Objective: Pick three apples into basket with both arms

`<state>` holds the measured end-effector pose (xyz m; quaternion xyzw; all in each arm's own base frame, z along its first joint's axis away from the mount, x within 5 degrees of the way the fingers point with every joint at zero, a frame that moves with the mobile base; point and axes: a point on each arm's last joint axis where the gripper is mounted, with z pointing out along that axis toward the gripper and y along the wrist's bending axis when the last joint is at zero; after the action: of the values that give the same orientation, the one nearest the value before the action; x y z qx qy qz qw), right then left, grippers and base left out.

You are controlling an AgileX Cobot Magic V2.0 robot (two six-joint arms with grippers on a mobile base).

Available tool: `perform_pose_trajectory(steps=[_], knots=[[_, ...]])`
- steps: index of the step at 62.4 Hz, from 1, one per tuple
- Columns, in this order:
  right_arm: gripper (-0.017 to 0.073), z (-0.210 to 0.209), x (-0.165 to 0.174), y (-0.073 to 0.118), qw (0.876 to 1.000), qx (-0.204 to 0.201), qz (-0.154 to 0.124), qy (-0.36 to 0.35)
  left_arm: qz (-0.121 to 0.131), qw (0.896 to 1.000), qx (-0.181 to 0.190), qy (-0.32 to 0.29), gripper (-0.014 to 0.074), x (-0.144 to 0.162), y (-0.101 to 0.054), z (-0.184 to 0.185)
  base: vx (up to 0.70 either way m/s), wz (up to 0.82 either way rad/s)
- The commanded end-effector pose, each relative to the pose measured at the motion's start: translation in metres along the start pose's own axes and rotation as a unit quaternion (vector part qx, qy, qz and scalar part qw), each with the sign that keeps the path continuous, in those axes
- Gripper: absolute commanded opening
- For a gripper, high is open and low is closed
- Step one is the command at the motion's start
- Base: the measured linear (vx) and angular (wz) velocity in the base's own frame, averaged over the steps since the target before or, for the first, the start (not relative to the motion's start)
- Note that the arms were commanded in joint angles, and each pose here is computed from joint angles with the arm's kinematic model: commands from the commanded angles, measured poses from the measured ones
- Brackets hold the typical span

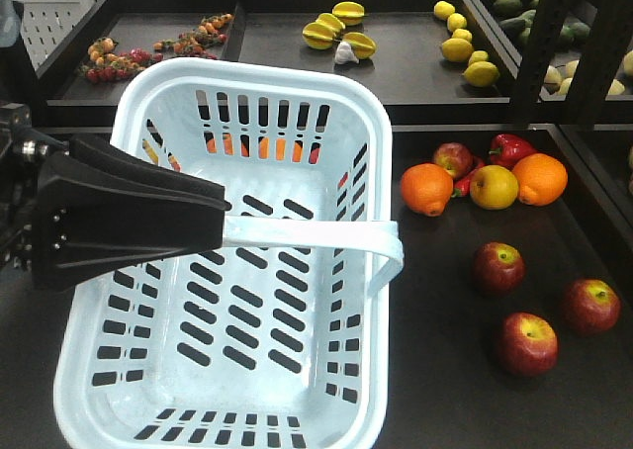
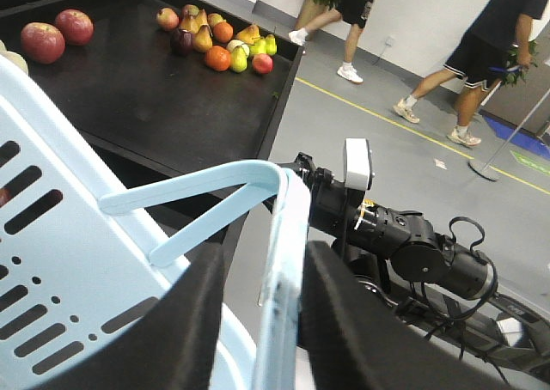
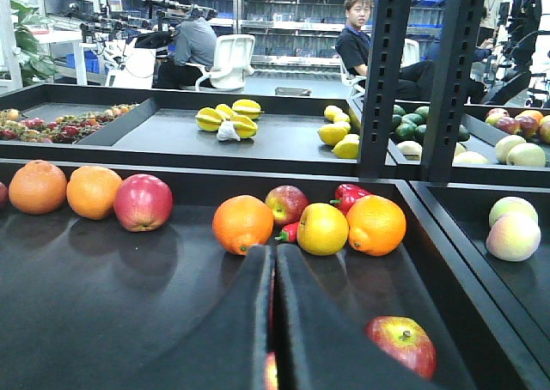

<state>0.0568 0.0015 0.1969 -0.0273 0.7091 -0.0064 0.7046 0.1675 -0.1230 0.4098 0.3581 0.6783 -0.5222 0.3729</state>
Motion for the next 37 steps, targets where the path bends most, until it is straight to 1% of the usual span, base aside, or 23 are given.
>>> perform_pose_trajectory(steps=[1,37], knots=[[-0.0003,-0.0005,-0.0039,0.0001,0.999,0.001,-0.002,-0.037,0.032,0.999,-0.020,0.001,-0.0008,-0.0053,-0.0072,-0.0042,0.01,-0.02],[-0.0003,-0.0005,-0.0039,0.0001,0.999,0.001,-0.002,-0.037,0.032,0.999,-0.020,0.001,-0.0008,-0.0053,-0.0072,-0.0042,0.00,-0.01]])
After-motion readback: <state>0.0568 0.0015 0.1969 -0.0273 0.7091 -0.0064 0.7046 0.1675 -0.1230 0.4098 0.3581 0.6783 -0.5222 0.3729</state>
